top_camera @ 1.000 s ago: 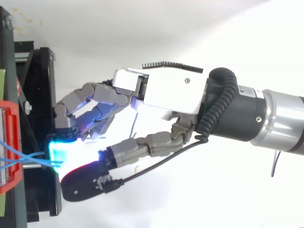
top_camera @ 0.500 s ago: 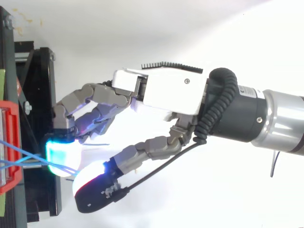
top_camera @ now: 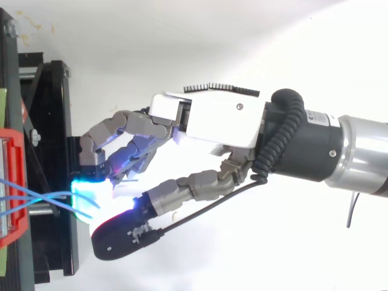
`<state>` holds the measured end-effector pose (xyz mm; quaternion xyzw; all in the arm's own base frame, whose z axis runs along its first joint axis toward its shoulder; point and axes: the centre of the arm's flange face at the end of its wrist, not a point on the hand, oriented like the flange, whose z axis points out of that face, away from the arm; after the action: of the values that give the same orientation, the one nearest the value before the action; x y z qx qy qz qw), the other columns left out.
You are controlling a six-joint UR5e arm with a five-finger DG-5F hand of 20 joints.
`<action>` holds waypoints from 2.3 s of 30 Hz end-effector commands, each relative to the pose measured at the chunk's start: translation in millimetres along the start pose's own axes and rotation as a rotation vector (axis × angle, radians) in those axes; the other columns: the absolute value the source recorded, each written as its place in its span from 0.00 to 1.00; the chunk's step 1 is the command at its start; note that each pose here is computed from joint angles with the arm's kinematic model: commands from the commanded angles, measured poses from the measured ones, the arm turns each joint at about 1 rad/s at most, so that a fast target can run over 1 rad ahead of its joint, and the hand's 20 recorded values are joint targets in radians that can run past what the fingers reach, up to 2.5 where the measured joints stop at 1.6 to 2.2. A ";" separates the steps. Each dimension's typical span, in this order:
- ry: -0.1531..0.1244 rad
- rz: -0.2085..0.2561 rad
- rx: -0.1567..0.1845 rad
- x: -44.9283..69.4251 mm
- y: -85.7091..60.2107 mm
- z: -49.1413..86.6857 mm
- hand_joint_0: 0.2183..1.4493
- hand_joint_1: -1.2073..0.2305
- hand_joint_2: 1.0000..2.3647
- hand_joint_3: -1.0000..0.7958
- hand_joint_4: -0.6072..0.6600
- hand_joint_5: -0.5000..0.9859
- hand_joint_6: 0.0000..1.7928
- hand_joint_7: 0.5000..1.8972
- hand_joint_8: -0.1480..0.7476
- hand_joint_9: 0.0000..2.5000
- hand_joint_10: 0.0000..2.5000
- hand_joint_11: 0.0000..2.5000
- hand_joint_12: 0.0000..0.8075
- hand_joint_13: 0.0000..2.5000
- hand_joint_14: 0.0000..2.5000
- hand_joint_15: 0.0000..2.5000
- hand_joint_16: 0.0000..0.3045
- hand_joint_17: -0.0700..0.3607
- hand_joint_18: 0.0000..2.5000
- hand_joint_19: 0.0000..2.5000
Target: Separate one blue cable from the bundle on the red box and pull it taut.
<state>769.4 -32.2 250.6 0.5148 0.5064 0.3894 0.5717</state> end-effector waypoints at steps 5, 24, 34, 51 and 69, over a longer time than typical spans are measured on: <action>-0.001 0.000 0.003 0.2 -0.9 -0.2 0.30 0.31 0.01 0.40 0.58 0.23 0.48 0.37 0.56 0.33 0.00 0.20 0.50 0.32 0.01 0.17 0.17 0.43 0.34 0.18; 0.008 -0.005 0.040 -5.5 29.3 -16.5 0.27 0.39 0.01 0.43 0.60 0.24 0.49 0.41 0.60 0.36 0.00 0.19 0.55 0.34 0.00 0.16 0.20 0.48 0.37 0.17; 0.010 0.025 0.033 -4.6 38.7 -19.2 0.28 0.46 0.01 0.43 0.61 0.25 0.47 0.42 0.59 0.41 0.00 0.18 0.55 0.34 0.00 0.16 0.20 0.48 0.36 0.17; 0.004 0.091 0.045 -2.6 38.0 -20.9 0.29 0.43 0.01 0.43 0.64 0.27 0.45 0.50 0.60 0.46 0.01 0.18 0.49 0.35 0.00 0.15 0.17 0.43 0.35 0.16; 0.000 0.266 0.057 0.7 39.8 -22.6 0.36 0.19 0.01 0.45 0.51 0.23 0.50 0.48 0.57 0.42 0.01 0.23 0.47 0.34 0.00 0.15 0.15 0.40 0.34 0.15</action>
<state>750.6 -21.3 290.7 0.5930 0.4448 0.4465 0.5012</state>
